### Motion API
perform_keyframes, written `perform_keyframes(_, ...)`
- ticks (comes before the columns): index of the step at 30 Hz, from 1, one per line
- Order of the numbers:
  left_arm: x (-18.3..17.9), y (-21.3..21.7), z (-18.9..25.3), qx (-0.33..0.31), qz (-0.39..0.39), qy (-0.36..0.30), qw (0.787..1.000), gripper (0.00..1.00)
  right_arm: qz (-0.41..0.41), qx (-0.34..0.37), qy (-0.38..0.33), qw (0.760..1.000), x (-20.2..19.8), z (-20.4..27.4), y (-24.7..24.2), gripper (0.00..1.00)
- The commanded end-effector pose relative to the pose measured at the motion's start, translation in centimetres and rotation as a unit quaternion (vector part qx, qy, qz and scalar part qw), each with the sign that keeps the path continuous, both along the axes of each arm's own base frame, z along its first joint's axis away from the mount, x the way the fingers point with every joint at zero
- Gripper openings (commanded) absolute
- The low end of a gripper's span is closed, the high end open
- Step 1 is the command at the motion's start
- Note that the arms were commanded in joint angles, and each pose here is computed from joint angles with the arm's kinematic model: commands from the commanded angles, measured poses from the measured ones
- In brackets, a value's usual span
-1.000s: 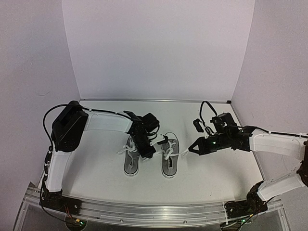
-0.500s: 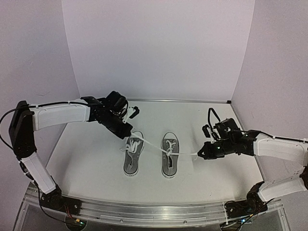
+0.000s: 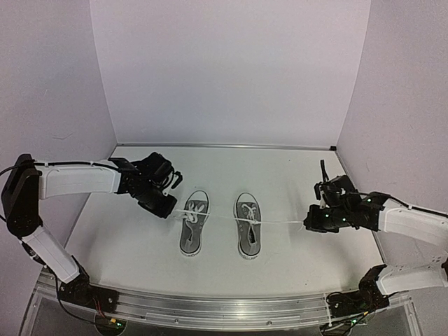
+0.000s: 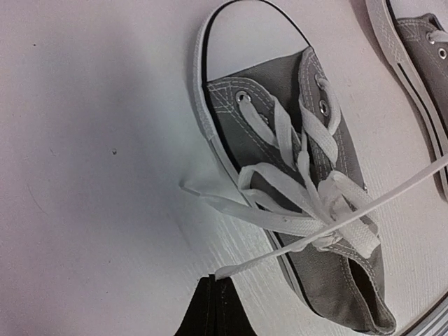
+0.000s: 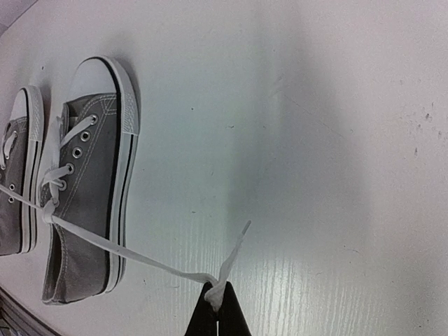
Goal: Tie the shoes
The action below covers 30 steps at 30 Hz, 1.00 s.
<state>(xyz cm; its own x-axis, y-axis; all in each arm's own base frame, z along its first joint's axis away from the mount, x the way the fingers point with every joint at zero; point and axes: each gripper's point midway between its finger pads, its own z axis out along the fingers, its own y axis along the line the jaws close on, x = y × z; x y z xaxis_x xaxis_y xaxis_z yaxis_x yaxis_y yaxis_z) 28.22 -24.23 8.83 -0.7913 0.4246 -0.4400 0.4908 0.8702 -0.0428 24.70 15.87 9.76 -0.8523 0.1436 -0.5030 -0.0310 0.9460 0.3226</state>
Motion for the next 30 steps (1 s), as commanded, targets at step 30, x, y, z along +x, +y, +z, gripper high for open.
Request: perform_keyframes(30, 1.4, 4.7, 2.1, -0.025, 0.075, -0.020, 0.997, 0.00, 0.135, 0.086, 0.129, 0.979, -2.6, -8.6, 8.1, 0.00)
